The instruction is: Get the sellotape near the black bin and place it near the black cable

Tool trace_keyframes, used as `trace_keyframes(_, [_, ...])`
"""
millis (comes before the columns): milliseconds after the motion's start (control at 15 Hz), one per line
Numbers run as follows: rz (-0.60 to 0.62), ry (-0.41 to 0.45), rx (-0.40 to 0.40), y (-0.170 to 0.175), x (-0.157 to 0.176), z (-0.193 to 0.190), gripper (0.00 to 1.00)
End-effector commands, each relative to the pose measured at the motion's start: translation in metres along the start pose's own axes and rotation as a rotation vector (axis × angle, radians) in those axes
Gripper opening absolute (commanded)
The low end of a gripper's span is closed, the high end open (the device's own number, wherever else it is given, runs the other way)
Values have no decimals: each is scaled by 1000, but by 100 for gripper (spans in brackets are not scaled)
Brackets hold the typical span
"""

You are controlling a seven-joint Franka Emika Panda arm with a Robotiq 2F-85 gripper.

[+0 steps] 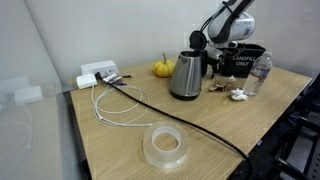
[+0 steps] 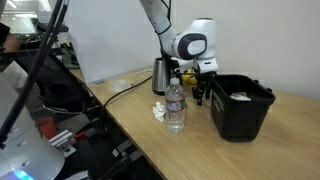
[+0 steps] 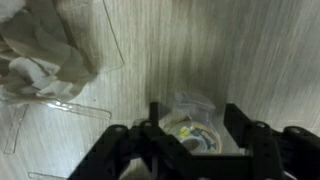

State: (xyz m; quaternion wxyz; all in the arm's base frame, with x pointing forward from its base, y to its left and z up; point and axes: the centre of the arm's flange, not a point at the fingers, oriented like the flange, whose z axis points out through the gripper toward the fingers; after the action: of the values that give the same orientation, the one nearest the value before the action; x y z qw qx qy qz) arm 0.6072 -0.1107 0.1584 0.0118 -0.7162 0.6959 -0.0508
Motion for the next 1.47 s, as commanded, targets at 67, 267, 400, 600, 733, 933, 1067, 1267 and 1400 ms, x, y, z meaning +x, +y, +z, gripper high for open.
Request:
trace_keyframes(67, [-12, 19, 14, -3, 3, 2, 34])
trace_keyframes(267, [2, 6, 19, -3, 4, -4, 12])
trace_keyframes(400, [11, -7, 24, -3, 4, -7, 8])
trace_keyframes(600, [19, -21, 41, -1, 6, -17, 8])
trace_keyframes(733, [20, -39, 67, 0, 5, -30, 8])
trace_keyframes(933, [-12, -81, 124, 5, -2, -59, 8])
trace_keyframes(1067, [-51, -105, 152, 15, -10, -81, 8])
trace_keyframes(1267, [-84, -91, 158, 38, -20, -114, 8])
trace_keyframes(1400, [-79, -79, 156, 57, -26, -134, 8])
